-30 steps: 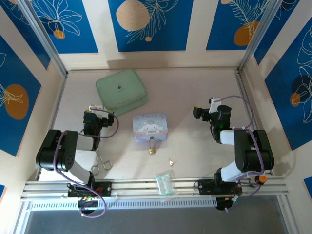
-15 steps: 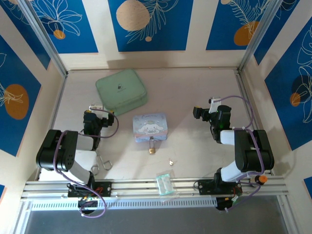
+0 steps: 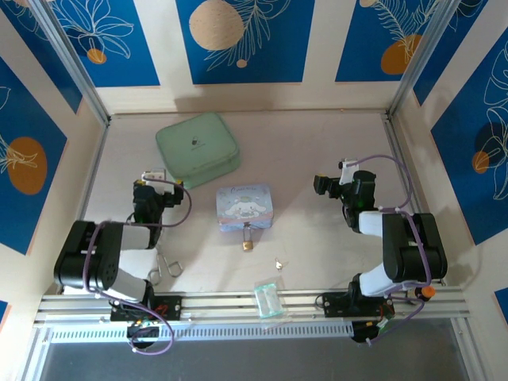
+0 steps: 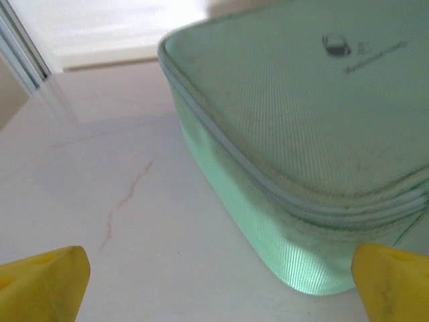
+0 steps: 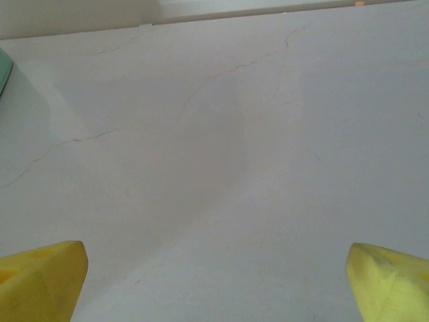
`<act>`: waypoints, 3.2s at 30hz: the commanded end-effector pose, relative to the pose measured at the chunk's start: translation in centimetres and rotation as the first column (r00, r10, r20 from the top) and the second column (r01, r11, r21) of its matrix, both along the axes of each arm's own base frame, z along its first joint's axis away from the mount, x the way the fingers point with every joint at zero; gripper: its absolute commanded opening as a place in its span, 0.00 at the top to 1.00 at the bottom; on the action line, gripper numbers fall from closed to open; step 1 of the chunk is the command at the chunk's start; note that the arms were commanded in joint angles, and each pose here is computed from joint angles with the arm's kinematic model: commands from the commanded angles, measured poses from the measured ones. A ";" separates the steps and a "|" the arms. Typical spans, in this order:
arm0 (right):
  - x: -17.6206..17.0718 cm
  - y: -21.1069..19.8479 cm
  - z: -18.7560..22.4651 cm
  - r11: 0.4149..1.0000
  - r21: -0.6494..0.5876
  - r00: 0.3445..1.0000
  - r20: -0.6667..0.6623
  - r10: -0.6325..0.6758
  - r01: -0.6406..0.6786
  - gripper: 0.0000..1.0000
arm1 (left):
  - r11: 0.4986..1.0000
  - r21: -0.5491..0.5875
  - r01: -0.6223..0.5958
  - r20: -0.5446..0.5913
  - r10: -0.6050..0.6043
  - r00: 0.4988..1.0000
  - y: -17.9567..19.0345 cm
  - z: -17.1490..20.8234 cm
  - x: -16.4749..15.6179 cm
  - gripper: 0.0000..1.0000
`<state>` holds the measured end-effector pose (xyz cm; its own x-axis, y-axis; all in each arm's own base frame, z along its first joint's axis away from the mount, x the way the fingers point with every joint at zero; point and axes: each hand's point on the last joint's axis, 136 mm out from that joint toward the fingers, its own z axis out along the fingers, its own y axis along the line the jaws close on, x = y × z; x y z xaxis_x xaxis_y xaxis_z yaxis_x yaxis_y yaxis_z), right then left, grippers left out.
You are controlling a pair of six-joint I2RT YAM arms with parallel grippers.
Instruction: Unlock a padlock with a key
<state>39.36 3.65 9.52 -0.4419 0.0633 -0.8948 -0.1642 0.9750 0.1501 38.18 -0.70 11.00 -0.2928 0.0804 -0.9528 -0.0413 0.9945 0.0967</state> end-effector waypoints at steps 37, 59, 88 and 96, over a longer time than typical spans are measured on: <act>-14.9 8.0 2.5 0.961 0.271 0.837 -0.539 0.097 0.063 0.02 | 0.740 -0.663 -0.119 -0.381 -0.196 0.904 -10.6 4.9 -11.5 0.01; -24.9 15.1 -2.1 0.991 0.103 0.711 -0.689 0.137 -0.091 0.36 | 0.726 -0.687 0.041 -0.411 -0.434 0.802 -22.9 3.8 -17.2 0.22; -27.6 18.4 -7.4 0.992 -0.035 0.621 -0.782 0.050 -0.123 0.74 | 0.749 -0.657 0.084 -0.450 -0.480 0.753 -26.2 2.1 -18.8 0.28; -27.7 18.6 -8.0 0.992 -0.035 0.613 -0.789 0.048 -0.123 0.75 | 0.758 -0.647 0.079 -0.459 -0.470 0.754 -26.3 1.7 -18.7 0.28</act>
